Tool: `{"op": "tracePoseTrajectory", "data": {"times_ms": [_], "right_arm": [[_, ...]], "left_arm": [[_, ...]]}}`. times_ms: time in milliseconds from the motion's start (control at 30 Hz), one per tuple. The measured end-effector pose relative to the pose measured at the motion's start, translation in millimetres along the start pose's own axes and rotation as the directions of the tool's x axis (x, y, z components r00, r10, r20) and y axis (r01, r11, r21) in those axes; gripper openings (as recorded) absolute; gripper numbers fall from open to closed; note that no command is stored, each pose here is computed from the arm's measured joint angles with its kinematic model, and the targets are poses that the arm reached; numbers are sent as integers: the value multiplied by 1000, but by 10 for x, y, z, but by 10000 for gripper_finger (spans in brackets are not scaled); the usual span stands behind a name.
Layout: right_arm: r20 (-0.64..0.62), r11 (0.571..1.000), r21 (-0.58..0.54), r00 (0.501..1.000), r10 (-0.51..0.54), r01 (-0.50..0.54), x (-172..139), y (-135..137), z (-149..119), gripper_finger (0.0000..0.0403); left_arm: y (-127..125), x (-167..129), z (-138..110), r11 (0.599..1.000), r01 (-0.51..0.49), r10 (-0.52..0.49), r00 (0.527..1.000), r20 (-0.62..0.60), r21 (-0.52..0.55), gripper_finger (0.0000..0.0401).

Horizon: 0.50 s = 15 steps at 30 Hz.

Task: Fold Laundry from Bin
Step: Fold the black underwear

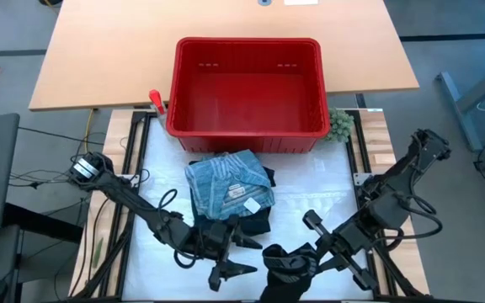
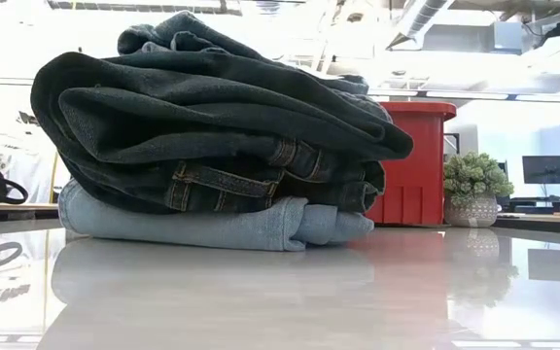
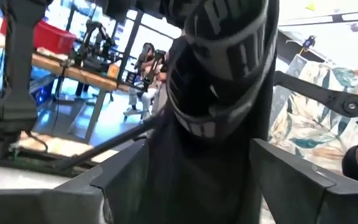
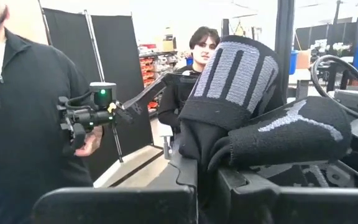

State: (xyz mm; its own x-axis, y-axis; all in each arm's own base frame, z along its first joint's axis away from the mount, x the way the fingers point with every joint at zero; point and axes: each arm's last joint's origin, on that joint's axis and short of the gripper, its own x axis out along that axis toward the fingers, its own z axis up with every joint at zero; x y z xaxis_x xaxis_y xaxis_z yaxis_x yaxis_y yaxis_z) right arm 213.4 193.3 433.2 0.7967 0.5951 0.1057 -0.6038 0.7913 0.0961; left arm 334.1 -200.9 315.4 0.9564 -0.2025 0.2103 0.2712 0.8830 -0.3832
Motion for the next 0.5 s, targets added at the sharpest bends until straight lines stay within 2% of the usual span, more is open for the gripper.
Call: {"op": "tracePoseTrajectory", "data": {"times_ms": [333,500], "right_arm": [[74,992,-16,989,-125,126,14,-301,85,35],[62,987,-3,985,-163,164,10,-418,82,35]], "left_arm": [[64,101,201,991,-19,11,998,65,129,269],[137,147,291,989,2,-15,996,88,145,269]]}}
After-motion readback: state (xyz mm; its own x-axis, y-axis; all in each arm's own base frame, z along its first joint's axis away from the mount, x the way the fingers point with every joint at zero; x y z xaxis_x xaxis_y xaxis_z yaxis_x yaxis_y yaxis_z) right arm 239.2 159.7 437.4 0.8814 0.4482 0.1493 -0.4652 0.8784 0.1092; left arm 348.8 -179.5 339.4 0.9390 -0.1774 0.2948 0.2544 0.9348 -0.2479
